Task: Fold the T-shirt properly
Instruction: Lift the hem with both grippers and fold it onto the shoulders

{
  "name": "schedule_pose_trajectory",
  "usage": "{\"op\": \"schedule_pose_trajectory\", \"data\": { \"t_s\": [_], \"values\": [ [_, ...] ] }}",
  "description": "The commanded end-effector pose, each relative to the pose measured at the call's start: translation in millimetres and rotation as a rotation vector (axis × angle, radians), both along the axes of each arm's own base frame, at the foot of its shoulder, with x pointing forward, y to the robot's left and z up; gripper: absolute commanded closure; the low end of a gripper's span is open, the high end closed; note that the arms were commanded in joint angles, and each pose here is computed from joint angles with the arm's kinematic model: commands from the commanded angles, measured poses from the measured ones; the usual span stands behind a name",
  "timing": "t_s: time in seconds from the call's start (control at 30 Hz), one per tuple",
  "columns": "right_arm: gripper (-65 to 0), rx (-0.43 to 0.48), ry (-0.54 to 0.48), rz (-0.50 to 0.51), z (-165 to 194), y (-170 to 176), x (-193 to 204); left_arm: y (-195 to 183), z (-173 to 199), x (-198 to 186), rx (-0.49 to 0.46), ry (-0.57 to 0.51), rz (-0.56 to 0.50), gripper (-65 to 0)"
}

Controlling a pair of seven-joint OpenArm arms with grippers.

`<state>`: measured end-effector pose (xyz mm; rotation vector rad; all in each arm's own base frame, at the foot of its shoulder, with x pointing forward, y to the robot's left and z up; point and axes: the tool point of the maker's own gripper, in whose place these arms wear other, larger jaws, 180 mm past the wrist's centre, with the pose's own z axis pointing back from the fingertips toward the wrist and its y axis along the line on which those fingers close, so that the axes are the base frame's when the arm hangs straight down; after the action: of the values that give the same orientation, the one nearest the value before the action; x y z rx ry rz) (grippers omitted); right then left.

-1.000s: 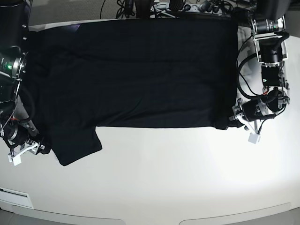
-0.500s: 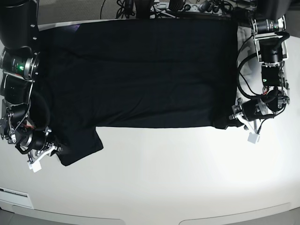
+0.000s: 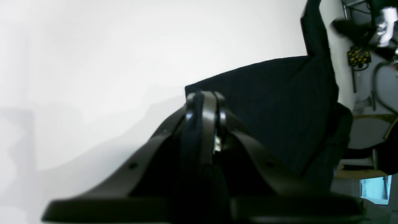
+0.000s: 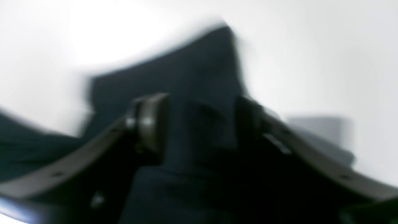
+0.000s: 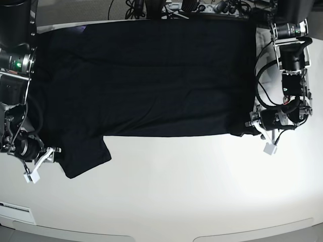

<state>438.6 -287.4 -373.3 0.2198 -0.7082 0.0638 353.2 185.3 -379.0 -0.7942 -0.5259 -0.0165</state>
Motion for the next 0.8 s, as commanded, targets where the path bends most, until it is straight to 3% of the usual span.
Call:
{"op": "schedule_pose_trajectory", "data": {
  "t_s": [0.0,0.17,0.3,0.37,0.4,0.47,0.5,0.77],
  "values": [
    [-37.9,-0.003,-0.086,-0.015,20,-6,15,-1,-1,-2,0.004,0.027,-0.010,0.0],
    [-37.7,0.091,-0.041,0.046,-15,27,-11,-1,-2,-2,0.006,0.027,-0.011,0.0],
    [-36.8,0.214,-0.069,0.117,-11,59,-15,-1,-2,-2,0.008,0.027,-0.011,0.0],
    [-31.1,0.236,-0.074,0.121,-4,63,-10,-1,-2,-3,0.009,0.029,-0.012,0.0],
    [-24.3,0.234,-0.084,0.123,2,62,-5,0,-3,-3,0.013,0.030,-0.013,0.0],
    [-4.5,0.221,-0.080,0.138,12,61,2,0,-2,-2,0.014,0.029,-0.013,0.0],
    [0.0,0.224,-0.072,0.149,20,62,5,0,-2,-2,0.014,0.025,-0.016,0.0],
    [0.0,0.394,-0.064,0.301,99,65,-9,-10,22,11,0.008,-0.124,-0.117,0.0]
  ]
}}
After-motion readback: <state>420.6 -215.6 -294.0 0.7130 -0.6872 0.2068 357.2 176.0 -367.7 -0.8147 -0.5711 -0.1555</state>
